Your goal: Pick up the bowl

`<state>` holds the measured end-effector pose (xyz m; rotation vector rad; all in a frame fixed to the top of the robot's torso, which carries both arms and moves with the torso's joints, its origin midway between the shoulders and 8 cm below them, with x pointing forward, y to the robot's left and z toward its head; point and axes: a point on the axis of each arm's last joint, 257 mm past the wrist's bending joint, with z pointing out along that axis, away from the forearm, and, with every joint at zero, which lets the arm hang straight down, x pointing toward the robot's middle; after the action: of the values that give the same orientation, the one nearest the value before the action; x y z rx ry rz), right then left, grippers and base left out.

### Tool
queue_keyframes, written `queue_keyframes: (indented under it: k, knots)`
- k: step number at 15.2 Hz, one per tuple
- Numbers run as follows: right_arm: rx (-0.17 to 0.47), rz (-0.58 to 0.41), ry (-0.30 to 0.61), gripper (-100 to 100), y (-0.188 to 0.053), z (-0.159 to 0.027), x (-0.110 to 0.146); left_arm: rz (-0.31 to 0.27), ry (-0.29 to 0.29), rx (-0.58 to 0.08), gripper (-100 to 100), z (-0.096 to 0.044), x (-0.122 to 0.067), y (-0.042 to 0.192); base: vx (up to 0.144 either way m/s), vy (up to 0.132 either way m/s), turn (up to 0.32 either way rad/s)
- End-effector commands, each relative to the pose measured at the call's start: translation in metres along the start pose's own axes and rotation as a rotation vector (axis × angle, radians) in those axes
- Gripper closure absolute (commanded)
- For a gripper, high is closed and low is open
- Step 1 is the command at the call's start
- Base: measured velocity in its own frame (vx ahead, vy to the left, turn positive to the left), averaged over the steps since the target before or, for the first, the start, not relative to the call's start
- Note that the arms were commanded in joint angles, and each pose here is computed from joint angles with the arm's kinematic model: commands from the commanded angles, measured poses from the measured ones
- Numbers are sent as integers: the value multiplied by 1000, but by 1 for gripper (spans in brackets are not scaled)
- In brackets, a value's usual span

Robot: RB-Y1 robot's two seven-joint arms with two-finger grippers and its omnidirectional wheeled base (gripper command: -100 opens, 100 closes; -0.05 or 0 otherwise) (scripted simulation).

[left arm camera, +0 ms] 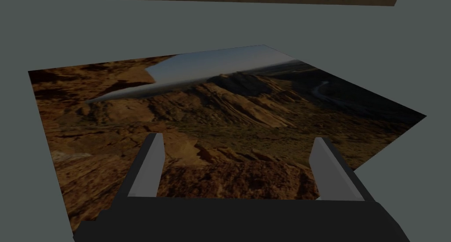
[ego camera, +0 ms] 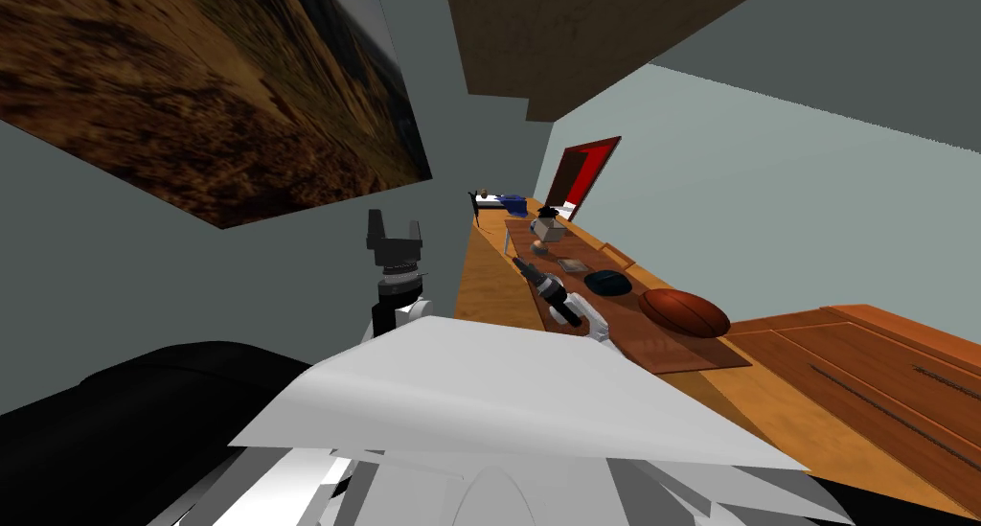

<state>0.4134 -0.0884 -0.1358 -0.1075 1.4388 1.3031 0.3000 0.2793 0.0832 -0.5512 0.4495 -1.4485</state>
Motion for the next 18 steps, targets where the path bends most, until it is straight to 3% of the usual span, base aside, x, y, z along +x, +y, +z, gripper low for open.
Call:
queue_keyframes:
  k: [1, 4, 6, 9, 11, 12, 14, 18]
  knots:
    - [12, -19, 37, -100, -10, -1, 9, 0, 0, 0, 0, 0, 0, 0, 0, 0, 0]
    - [28, -80, 173, -100, -31, -2, 35, 0, 0, 0, 0, 0, 0, 0, 0, -3, -22]
    - [39, -99, 188, -100, -37, -4, 38, 0, 0, 0, 0, 0, 0, 0, 0, -1, -10]
    - [65, -163, 323, -100, -64, -11, 58, 0, 0, 0, 0, 0, 0, 0, 1, 0, -22]
    - [76, -183, 339, -100, -71, -14, 61, 0, 0, 0, 0, 0, 0, 0, 1, 1, -10]
    - [89, -212, 401, -100, -84, -19, 68, 0, 0, 0, 0, 0, 0, 0, 2, 3, -16]
    - [99, -225, 414, -100, -89, -22, 70, 0, 0, 0, 0, 0, 0, 0, 1, 2, -9]
    - [152, -305, 557, -100, -127, -43, 82, 0, 0, 0, 0, 0, 0, 0, 3, 6, -19]
